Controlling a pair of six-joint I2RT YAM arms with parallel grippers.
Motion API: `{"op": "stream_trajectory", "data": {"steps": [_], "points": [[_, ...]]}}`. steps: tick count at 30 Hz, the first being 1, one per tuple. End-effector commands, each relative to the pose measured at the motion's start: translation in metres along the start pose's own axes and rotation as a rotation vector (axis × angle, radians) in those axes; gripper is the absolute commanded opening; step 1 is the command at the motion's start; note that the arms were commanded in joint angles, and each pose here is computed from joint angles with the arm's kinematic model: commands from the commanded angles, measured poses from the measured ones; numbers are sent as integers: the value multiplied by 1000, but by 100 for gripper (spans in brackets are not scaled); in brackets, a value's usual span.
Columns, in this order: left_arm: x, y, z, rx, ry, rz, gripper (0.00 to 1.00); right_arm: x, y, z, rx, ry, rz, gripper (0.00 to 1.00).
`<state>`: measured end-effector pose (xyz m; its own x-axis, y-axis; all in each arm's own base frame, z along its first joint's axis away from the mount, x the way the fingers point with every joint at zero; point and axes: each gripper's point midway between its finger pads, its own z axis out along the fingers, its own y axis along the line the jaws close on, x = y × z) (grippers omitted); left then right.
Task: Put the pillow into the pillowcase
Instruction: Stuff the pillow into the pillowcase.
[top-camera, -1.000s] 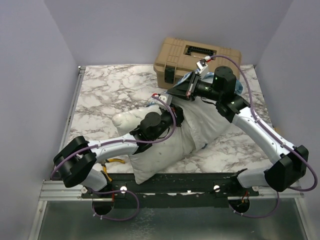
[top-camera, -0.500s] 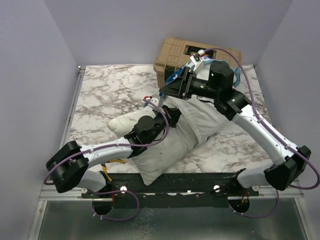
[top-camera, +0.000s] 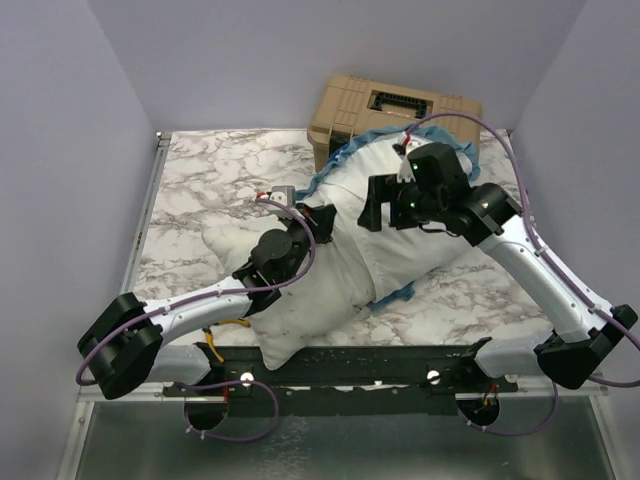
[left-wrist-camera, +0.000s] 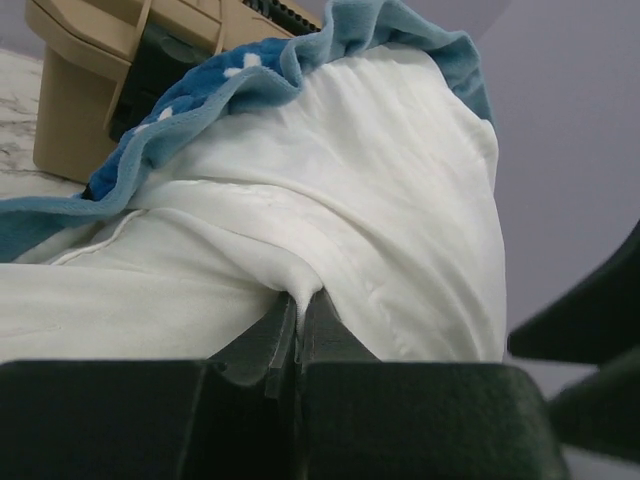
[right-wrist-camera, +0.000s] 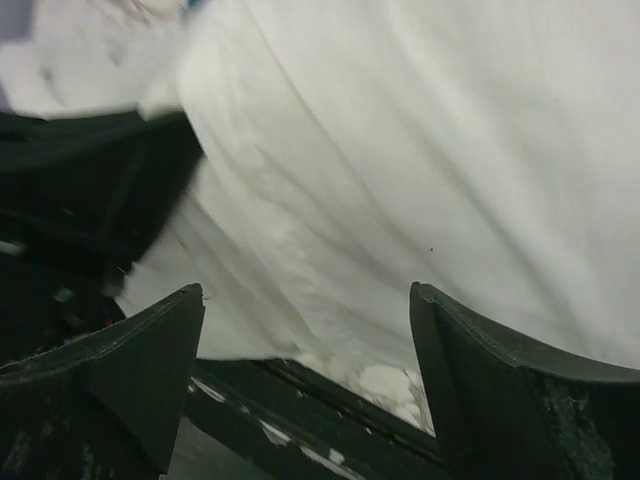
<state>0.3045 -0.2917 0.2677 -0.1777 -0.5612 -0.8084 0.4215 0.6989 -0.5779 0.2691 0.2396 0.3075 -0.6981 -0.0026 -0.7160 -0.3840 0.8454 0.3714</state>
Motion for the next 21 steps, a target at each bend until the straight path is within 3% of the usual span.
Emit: {"op": "stream_trajectory", "data": {"steps": [1, 6, 9, 11, 15, 21], "points": [[-11, -11, 12, 30, -23, -62, 0, 68, -34, -6, 180, 176, -82, 87], [-2, -16, 16, 52, 7, -75, 0, 115, -36, 11, 248, 274, -154, 86], [-2, -19, 16, 64, 13, -80, 0, 123, -42, 21, 284, 281, -178, 77], [-3, -20, 16, 68, 13, -81, 0, 124, -48, 26, 317, 278, -196, 59], [-5, -22, 17, 72, 8, -73, 0, 119, -45, 31, 310, 269, -205, 1], [-7, -31, 29, 100, 14, -51, 0, 87, 52, 13, -161, 177, -115, 0]]}}
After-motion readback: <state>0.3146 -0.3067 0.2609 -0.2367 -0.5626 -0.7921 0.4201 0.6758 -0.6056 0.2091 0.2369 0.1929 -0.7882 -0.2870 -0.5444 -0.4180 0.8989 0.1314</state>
